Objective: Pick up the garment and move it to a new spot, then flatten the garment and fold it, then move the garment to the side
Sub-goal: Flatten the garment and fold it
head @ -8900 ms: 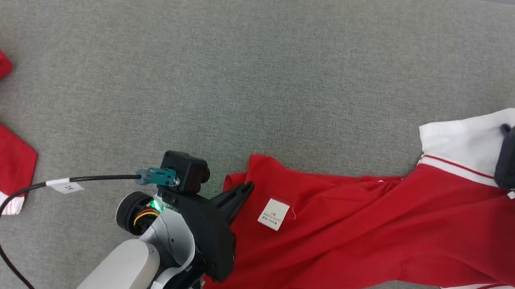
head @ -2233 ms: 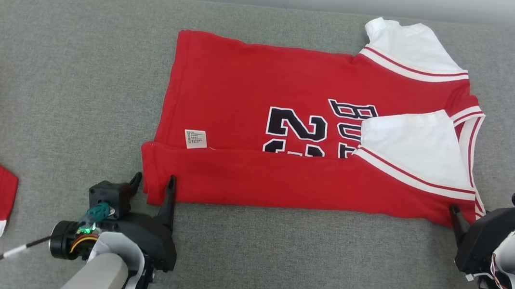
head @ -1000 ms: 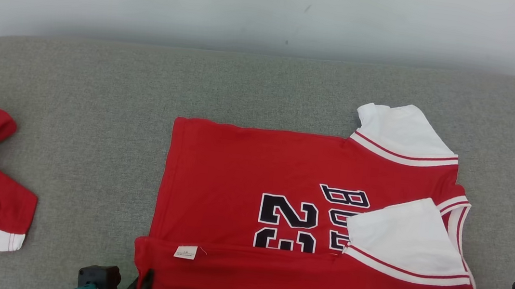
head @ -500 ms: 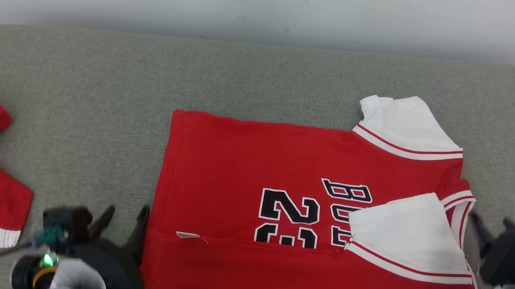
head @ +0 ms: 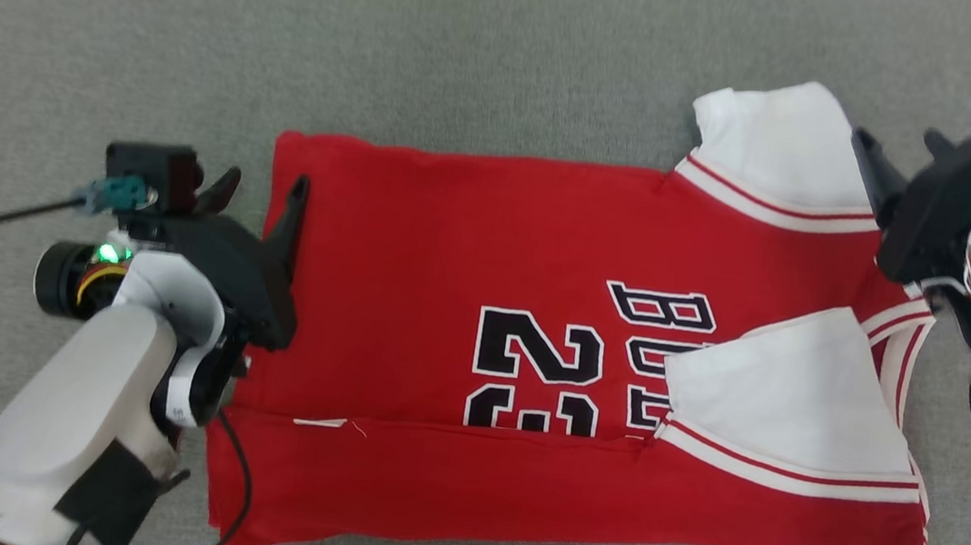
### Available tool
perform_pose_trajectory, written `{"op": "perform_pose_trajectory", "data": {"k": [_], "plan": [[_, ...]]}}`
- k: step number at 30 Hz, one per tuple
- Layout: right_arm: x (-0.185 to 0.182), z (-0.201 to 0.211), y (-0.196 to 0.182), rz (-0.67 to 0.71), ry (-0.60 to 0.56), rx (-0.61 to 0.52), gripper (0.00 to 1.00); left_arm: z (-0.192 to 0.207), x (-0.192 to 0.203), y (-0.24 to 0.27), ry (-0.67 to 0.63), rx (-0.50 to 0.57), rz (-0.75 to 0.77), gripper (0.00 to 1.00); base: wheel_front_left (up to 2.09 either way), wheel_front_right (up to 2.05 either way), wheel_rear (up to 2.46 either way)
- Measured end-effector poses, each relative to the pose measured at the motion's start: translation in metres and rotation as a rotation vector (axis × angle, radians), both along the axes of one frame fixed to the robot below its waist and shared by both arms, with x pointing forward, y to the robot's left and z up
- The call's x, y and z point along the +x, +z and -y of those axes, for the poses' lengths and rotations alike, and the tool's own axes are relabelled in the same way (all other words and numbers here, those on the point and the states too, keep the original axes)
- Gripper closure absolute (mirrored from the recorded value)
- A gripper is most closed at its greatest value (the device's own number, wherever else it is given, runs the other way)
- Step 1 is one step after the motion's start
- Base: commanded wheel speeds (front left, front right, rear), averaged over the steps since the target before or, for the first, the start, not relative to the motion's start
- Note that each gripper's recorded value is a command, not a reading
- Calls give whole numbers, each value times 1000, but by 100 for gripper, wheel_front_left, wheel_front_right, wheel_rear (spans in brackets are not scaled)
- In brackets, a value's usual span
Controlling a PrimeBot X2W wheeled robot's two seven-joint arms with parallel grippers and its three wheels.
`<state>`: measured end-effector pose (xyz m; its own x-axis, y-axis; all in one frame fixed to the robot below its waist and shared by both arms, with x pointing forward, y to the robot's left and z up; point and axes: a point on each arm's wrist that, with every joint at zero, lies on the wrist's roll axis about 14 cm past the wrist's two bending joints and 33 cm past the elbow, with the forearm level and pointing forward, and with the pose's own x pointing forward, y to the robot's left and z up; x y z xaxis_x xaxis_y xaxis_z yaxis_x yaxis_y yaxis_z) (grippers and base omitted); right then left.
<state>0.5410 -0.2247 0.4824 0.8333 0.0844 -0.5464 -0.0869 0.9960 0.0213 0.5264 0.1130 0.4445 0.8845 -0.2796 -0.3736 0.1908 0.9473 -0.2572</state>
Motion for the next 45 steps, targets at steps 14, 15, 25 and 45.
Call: {"op": "perform_pose_trajectory", "data": {"k": [14, 15, 25, 45], "plan": [[45, -9, -57, -96, 84, -77, 0, 3, 49, -63, -70, 108, -165, 0, 0, 0, 0], [47, -9, -60, -99, 88, -80, 0, 4, 51, -64, -85, 111, -177, 0, 0, 0, 0], [62, -4, -59, -113, 101, -127, 0, 6, 47, -74, -212, 177, -340, 1, 0, 0, 0], [85, 23, -82, -217, 48, -201, 0, 9, 39, -71, -325, 176, -539, 100, 0, 0, 0]]}}
